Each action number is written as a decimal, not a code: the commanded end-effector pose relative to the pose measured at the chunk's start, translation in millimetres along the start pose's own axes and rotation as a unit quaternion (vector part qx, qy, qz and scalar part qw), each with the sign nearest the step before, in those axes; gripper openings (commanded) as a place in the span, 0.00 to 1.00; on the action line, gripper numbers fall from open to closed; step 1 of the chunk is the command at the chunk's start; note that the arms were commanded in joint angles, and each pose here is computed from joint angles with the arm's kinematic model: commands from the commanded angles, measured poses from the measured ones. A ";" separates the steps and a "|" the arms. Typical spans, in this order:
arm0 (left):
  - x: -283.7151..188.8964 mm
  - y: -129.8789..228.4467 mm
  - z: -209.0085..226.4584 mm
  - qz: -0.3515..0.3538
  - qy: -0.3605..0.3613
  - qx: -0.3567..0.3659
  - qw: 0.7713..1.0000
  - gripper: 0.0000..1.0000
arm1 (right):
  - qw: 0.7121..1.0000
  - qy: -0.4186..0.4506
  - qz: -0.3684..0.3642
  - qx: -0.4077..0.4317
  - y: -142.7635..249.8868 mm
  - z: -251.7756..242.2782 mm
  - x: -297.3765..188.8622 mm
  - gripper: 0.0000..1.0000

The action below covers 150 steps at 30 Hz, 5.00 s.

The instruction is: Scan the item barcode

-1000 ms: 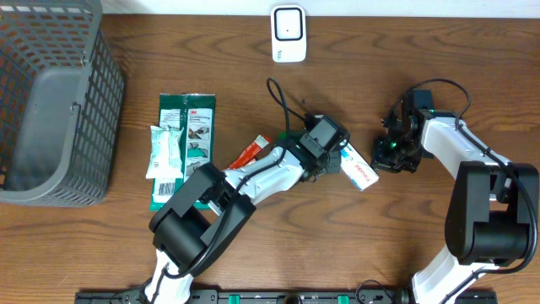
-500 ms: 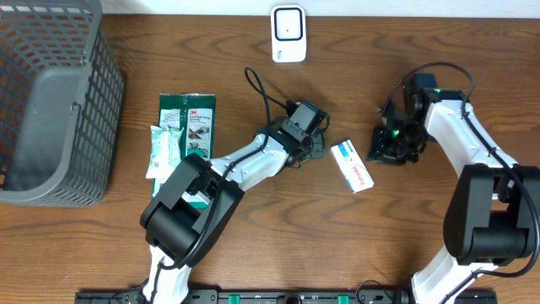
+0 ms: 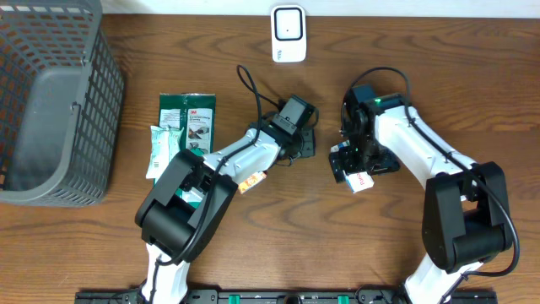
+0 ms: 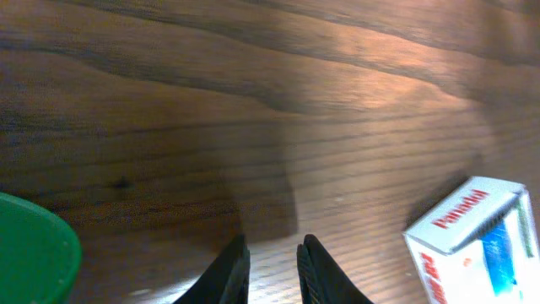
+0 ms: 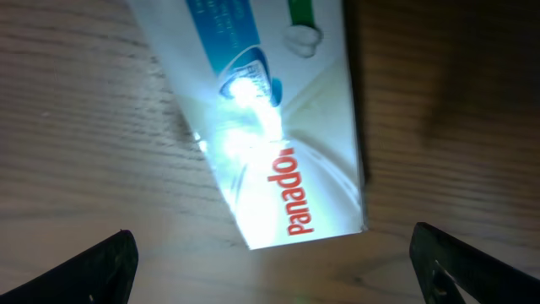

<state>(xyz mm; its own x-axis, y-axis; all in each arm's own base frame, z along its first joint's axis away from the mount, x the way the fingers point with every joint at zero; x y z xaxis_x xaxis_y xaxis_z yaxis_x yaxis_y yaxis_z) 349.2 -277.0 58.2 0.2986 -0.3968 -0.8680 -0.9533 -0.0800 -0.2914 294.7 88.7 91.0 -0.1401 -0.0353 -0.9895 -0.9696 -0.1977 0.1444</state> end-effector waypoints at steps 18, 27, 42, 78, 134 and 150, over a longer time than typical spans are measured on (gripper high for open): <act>-1.1 -0.6 7.2 0.020 0.011 -0.009 1.000 0.23 | 0.978 -0.181 -0.036 -0.099 -4.5 35.8 12.3 0.89; -1.8 -4.6 -6.3 0.017 0.060 0.029 0.998 0.23 | 0.978 -0.201 -0.048 0.027 -2.2 -0.2 -16.3 0.47; 14.2 25.8 -16.7 0.058 0.049 0.048 0.996 0.24 | 0.949 -0.208 -0.148 0.183 -17.1 -53.8 31.0 0.01; 13.2 35.8 -7.5 0.086 0.026 0.040 0.995 0.24 | 0.948 -0.259 -0.128 0.135 -4.2 -28.6 29.8 0.01; 23.5 80.9 -21.3 0.174 0.039 0.030 0.984 0.25 | 0.940 -0.193 -0.079 0.272 3.0 8.1 48.9 0.01; 31.1 43.8 -8.2 0.033 -0.048 0.056 0.997 0.29 | 0.949 -0.137 -0.074 0.274 10.5 -1.2 54.0 0.01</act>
<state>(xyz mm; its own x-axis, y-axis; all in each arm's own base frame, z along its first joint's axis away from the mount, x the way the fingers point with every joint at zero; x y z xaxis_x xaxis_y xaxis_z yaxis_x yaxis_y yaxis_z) 315.6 -316.9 57.0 0.2090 -0.4451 -0.8707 -0.9633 0.0596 -0.2617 286.4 88.0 52.0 0.0725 0.2958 -0.9525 -0.9282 0.3694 0.0441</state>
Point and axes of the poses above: each gripper's point midway between its finger pads, its own x axis out along the fingers, its own z axis along the line the jaws close on, y = z × x, the point moved 6 cm from there along -x, back along the fingers, and after that the axes turned 1 degree about -x, right-handed, at the moved point
